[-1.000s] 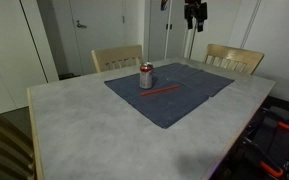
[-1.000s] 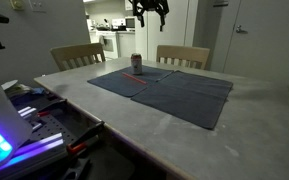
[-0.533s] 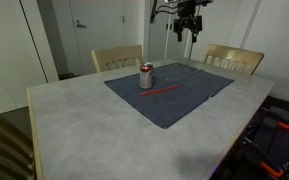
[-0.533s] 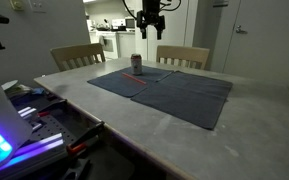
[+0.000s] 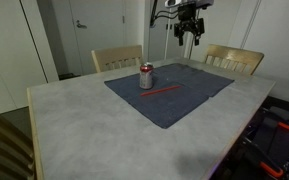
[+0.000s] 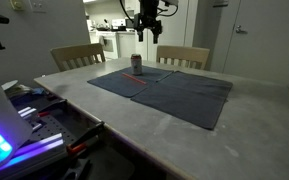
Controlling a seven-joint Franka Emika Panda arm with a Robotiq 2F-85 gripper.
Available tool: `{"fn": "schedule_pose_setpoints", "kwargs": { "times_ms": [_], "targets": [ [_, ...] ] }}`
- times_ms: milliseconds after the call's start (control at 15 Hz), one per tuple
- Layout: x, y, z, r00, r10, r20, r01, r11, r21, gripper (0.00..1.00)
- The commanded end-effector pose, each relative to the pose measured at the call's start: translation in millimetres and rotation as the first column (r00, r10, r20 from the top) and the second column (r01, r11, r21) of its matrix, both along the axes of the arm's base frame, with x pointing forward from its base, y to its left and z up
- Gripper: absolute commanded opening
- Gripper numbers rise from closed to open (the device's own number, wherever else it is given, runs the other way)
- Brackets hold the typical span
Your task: Put the straw in the soda can
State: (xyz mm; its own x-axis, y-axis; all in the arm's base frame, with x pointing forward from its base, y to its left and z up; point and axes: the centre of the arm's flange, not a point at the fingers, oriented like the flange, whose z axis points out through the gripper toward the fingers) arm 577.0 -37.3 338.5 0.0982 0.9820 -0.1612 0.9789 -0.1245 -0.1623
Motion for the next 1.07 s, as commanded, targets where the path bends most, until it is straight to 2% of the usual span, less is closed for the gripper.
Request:
{"fn": "schedule_pose_setpoints", "kwargs": {
  "times_ms": [0,600,867,1000],
  "targets": [
    [-1.2,6.1,-24.9,0.995,0.046,-0.083,-0.044,0.999,0.017,1.00],
    [0.4,26.6,-86.5,0.968,0.118,-0.222,-0.109,0.993,0.050,1.00],
    [-3.0,28.3,-105.4,0.947,0.130,-0.293,-0.107,0.990,0.095,1.00],
    [-4.8,28.7,-110.9,0.941,0.157,-0.298,-0.122,0.984,0.133,1.00]
  ]
}}
